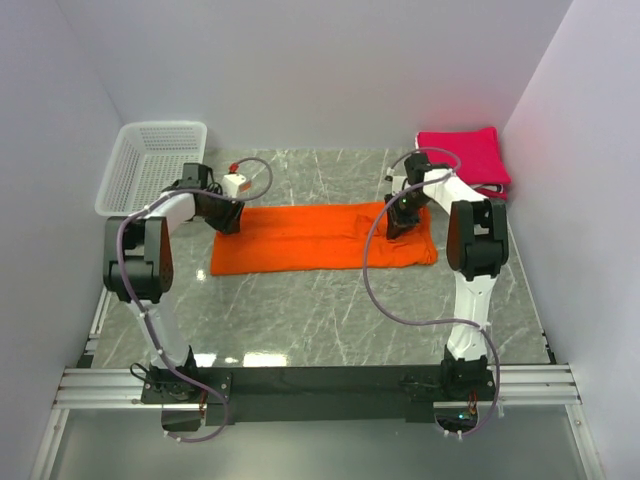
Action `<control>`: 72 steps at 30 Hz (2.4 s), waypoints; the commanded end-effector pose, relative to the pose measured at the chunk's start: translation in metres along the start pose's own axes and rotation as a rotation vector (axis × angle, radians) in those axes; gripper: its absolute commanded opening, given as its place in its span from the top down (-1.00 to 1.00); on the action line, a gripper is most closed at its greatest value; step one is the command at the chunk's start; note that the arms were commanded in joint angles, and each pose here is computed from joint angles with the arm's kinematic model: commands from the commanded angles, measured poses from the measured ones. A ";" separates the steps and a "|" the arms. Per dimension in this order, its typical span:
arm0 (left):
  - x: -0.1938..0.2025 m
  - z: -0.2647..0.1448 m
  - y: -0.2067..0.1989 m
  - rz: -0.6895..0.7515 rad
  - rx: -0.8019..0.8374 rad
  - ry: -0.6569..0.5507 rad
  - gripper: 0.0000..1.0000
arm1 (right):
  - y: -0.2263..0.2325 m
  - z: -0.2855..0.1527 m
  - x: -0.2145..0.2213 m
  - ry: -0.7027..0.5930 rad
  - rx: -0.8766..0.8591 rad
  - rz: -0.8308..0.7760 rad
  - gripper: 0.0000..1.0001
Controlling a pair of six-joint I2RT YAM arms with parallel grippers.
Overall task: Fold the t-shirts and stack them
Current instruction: Fold the tshirt
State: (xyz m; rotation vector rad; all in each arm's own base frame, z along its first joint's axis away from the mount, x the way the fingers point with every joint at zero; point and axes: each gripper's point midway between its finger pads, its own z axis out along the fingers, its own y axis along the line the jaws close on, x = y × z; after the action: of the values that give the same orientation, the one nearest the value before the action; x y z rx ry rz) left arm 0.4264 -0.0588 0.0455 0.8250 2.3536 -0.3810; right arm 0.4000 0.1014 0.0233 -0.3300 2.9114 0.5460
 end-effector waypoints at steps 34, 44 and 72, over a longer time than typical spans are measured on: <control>0.019 -0.054 -0.029 0.107 -0.052 0.076 -0.11 | -0.080 -0.071 0.036 -0.106 0.040 0.255 0.11; 0.046 -0.041 -0.032 0.070 -0.043 0.127 -0.11 | -0.093 -0.038 0.047 -0.032 0.049 0.340 0.22; 0.118 -0.057 -0.075 0.112 0.145 0.325 0.60 | -0.130 -0.058 0.009 -0.014 0.502 -0.011 1.00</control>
State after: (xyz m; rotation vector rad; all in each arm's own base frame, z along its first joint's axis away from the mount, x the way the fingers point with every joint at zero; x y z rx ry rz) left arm 0.3237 -0.0310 0.0199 1.0718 2.5221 -0.2678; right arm 0.3987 -0.0201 0.0259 -0.2433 2.9481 -0.0300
